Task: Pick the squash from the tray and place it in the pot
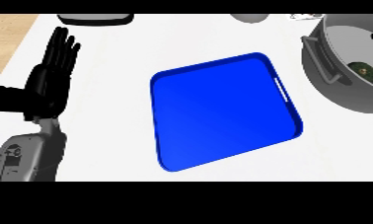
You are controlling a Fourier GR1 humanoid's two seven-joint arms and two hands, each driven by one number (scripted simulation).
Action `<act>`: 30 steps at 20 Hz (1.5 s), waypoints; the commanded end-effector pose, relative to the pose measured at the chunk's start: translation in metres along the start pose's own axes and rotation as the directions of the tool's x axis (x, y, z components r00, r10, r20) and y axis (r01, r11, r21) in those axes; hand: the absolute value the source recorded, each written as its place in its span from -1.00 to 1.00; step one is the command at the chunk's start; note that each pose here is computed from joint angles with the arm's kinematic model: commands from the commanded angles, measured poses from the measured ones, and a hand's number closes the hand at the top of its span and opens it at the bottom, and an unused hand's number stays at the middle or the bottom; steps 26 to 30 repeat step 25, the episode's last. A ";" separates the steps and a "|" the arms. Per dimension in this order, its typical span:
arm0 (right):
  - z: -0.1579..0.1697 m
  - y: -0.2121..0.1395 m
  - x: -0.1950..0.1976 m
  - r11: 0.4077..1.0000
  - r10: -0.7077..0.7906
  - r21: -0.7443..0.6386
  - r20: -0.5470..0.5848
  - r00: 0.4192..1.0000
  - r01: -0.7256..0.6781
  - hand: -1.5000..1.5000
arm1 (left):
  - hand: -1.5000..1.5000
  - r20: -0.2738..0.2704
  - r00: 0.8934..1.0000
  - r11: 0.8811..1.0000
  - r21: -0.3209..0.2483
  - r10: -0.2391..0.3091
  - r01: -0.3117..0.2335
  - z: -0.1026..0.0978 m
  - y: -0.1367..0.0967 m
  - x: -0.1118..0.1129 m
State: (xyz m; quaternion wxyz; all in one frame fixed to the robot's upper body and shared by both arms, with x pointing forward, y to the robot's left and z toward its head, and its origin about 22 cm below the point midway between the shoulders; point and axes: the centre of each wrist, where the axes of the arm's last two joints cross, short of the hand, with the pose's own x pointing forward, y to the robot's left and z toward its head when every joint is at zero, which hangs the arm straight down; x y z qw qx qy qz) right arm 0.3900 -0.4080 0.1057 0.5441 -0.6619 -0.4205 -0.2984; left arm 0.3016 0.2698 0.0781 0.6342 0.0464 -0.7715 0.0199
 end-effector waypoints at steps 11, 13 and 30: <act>-0.004 -0.090 -0.076 0.962 -0.210 -0.169 0.055 0.976 0.217 -1.00 | 0.00 -0.003 1.000 1.000 0.010 0.014 -0.014 0.006 -0.013 0.022; 0.017 -0.105 -0.108 0.963 -0.198 -0.177 0.042 0.979 0.203 -1.00 | 0.00 -0.003 1.000 0.999 0.036 -0.010 0.010 0.014 0.011 0.002; 0.034 -0.197 -0.148 0.949 -0.195 -0.241 0.058 0.979 0.203 -1.00 | 0.00 -0.001 1.000 1.000 0.020 0.000 0.000 0.004 0.014 0.004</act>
